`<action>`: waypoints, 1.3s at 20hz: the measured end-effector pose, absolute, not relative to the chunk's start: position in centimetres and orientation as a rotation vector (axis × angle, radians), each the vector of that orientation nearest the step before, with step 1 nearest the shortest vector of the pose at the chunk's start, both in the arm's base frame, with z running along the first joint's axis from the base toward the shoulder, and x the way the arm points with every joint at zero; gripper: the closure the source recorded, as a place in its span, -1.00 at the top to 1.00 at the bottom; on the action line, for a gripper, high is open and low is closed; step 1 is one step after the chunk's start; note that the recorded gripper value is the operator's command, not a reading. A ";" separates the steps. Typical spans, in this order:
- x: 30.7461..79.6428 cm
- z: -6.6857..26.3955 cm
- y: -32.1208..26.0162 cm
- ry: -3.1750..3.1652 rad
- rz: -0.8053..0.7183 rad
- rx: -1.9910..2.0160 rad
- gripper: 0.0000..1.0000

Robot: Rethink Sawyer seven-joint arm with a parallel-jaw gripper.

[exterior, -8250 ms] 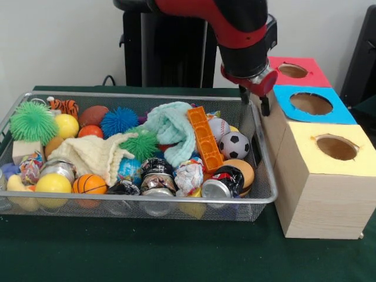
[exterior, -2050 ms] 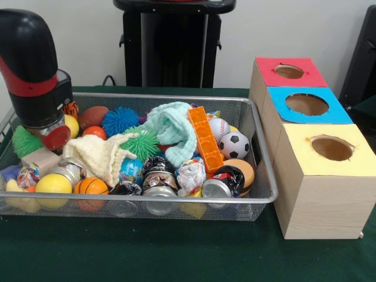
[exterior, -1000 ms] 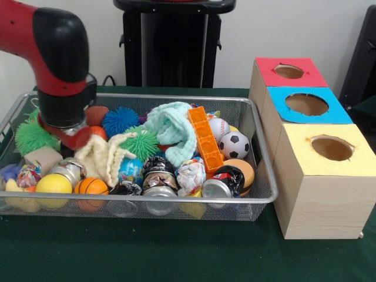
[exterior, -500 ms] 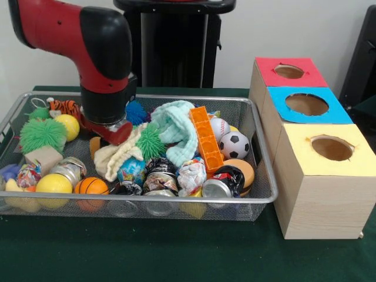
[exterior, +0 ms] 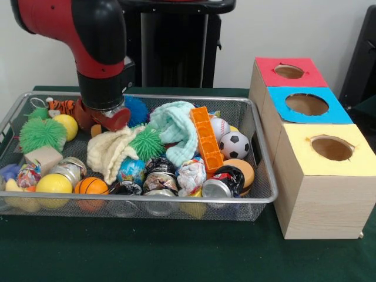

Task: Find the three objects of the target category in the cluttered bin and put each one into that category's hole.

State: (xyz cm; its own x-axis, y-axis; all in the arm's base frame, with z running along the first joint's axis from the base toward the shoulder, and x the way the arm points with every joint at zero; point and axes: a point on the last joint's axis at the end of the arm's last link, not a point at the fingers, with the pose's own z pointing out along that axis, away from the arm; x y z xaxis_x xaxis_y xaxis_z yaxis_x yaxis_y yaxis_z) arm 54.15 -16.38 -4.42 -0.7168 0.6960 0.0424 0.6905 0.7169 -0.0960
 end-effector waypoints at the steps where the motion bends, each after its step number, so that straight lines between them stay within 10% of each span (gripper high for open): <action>1: 54.0 -4.3 -16.4 -2.836 0.110 -1.154 -1.00; 26: 56.4 -2.4 -10.8 -2.727 -0.035 -1.271 -1.00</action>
